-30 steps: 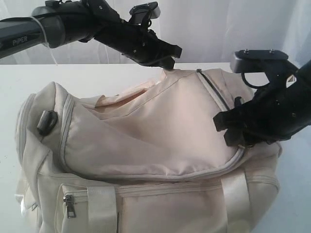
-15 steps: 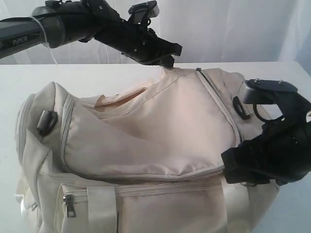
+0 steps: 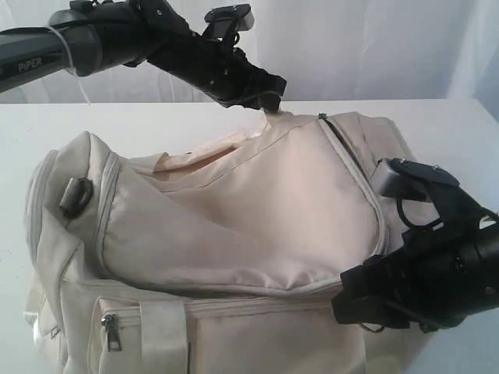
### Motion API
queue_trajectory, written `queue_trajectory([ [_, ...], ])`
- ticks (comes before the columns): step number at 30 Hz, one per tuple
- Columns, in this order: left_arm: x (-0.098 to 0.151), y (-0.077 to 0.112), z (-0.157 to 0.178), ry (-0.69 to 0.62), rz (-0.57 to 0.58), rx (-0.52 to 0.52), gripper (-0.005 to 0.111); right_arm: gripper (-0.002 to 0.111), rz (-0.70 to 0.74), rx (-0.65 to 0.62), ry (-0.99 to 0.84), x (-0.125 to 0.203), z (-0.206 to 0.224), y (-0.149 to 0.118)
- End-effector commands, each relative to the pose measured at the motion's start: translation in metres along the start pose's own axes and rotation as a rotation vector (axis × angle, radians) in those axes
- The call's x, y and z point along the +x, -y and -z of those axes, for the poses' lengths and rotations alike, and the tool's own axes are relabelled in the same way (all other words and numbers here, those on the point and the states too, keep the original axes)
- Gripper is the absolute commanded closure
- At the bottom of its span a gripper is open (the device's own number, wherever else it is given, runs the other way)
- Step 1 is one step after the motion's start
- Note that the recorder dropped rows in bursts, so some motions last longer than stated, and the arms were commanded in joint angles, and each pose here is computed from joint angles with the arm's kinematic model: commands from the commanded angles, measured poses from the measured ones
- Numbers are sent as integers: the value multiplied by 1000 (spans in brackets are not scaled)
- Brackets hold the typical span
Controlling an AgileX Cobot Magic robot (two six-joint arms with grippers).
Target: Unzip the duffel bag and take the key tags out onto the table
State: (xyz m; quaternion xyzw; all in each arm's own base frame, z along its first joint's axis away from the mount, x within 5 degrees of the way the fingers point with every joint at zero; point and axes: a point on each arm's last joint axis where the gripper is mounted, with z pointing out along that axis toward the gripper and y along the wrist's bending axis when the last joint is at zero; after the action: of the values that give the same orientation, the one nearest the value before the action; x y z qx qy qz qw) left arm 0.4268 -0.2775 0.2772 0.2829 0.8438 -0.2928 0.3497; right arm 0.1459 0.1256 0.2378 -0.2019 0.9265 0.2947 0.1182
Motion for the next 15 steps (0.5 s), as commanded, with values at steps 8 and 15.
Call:
queue_trajectory([
  [8,-22,24,55,-9,-117,10,43,101,-2,-19,10,1,0,-1],
  [15,-13,46,100,-231,-216,54,43,101,-6,-62,13,7,-6,-1],
])
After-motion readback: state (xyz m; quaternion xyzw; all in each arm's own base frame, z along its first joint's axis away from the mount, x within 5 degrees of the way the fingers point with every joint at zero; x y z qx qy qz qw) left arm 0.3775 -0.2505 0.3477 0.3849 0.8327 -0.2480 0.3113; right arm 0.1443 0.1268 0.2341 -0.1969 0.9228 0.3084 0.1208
